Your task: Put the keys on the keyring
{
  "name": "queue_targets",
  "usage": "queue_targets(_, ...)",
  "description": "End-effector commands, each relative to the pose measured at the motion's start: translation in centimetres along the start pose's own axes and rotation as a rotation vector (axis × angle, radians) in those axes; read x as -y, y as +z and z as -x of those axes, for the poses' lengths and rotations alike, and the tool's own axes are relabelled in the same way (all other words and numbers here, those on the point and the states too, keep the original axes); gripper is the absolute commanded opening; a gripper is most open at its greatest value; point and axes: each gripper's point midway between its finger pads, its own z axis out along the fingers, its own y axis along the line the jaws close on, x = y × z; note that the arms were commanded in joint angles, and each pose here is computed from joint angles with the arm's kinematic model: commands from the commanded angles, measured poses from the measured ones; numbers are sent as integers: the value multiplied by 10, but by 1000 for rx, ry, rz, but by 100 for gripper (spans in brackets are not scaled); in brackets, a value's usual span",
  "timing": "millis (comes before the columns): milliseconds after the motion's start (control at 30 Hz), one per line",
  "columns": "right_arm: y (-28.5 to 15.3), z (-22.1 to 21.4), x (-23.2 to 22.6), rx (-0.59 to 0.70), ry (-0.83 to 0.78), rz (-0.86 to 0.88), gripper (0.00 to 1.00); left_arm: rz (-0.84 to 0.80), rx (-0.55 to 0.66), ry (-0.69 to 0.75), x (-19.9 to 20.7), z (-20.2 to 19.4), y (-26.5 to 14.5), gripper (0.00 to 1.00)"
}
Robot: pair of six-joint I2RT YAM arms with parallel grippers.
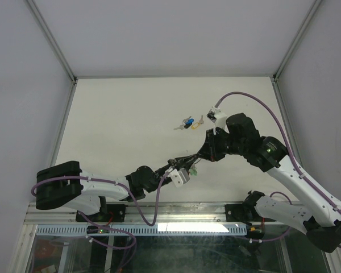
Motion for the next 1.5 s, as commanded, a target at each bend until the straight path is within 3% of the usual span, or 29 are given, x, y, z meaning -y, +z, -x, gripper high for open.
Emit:
queue_targets(0, -3, 11, -13, 40, -24, 54, 0, 103, 119, -58, -29, 40, 8, 13)
queue_targets(133, -3, 11, -13, 40, -21, 57, 0, 102, 120, -63, -29, 40, 8, 22)
queue_targets(400, -3, 11, -14, 40, -21, 62, 0, 94, 123, -68, -27, 41, 10, 24)
queue_targets(700, -6, 14, -16, 54, -23, 65, 0, 85, 105, -53, -25, 37, 10, 0)
queue_targets(800, -7, 16, -17, 62, -27, 67, 0, 92, 97, -54, -26, 35, 9, 0)
queue_targets(833, -9, 17, -17, 70, -29, 65, 1, 94, 90, -59, -26, 34, 10, 0)
queue_targets(967, -18, 27, -12, 142, -39, 18, 33, 93, 55, -78, -27, 30, 12, 0)
queue_targets(1033, -26, 35, -9, 201, -43, -8, 42, 95, 50, -86, -28, 29, 13, 0)
queue_targets(1200, -46, 48, -1, 313, -39, -72, 46, 106, 35, -102, -32, 26, 12, 0)
queue_targets(1467, -34, 40, 3, 265, -32, -70, 40, 125, 9, -149, -37, 24, 15, 0)
